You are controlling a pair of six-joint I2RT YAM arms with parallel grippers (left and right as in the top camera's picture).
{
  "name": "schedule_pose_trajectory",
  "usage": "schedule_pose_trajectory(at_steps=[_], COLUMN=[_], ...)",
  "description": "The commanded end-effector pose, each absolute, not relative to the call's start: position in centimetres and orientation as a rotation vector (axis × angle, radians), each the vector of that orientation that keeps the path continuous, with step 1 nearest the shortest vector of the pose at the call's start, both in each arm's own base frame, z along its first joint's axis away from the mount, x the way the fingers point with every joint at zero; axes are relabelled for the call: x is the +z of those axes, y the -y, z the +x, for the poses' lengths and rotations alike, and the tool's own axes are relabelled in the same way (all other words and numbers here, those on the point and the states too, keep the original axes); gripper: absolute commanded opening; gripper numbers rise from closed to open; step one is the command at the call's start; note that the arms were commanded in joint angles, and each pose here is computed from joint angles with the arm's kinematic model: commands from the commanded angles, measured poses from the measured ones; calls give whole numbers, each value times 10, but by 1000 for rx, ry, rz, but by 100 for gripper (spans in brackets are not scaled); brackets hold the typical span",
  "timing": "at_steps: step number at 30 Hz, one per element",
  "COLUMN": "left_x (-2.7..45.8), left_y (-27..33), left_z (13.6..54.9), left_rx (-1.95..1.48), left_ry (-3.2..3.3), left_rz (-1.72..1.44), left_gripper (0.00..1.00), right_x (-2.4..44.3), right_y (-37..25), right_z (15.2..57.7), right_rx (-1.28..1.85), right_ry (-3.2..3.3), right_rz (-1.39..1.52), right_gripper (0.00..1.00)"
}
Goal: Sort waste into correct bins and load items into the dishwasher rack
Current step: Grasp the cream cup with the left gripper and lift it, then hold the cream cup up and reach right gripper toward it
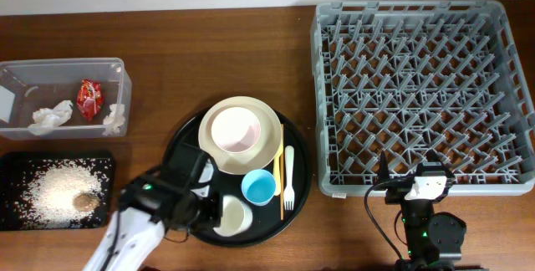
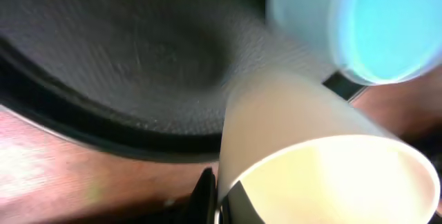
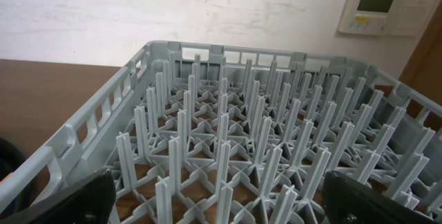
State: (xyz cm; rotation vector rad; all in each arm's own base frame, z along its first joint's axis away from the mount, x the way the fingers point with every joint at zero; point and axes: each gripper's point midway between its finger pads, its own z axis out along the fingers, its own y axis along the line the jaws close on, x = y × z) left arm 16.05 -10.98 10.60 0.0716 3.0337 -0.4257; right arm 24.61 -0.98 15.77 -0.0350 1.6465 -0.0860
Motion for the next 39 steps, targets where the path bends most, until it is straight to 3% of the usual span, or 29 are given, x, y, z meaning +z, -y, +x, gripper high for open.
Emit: schedule_pose_trajectory(at_steps=[1,3,10,16,23,28,35,39], left_x=[187,219,285,329,291,280,301,302], left_y=[115,122,198,132,92,90,93,93], left_z=[189,203,230,266,312,319,305,307], left_rx=[-471,-519,-1187,-1604,-1754,-1762,-1708,-1693], left_ry=[-2776,-2666,-2283,-1958,-1882,-1887,-1852,-1842], left_rz=[102,124,488,373,249,233,305,325], left_gripper=[1,1,0,0,1,0,1,1], right_x=[155,155,156,156,156,169,305,346], right_y=[9,9,9,3,-4,-57,-67,-98], right_z=[246,246,246,246,246,235,198,192], right_rx=[-81,-82,-82,-35,351,609,643,844], right_ry=[-1651,-1651,-1650,-1647,-1631,-1645,-1585,-1793], right_rz=[-33,-33,-33,-45,309,57,-11,-93], right_gripper=[98,98,98,98,98,98,98,98])
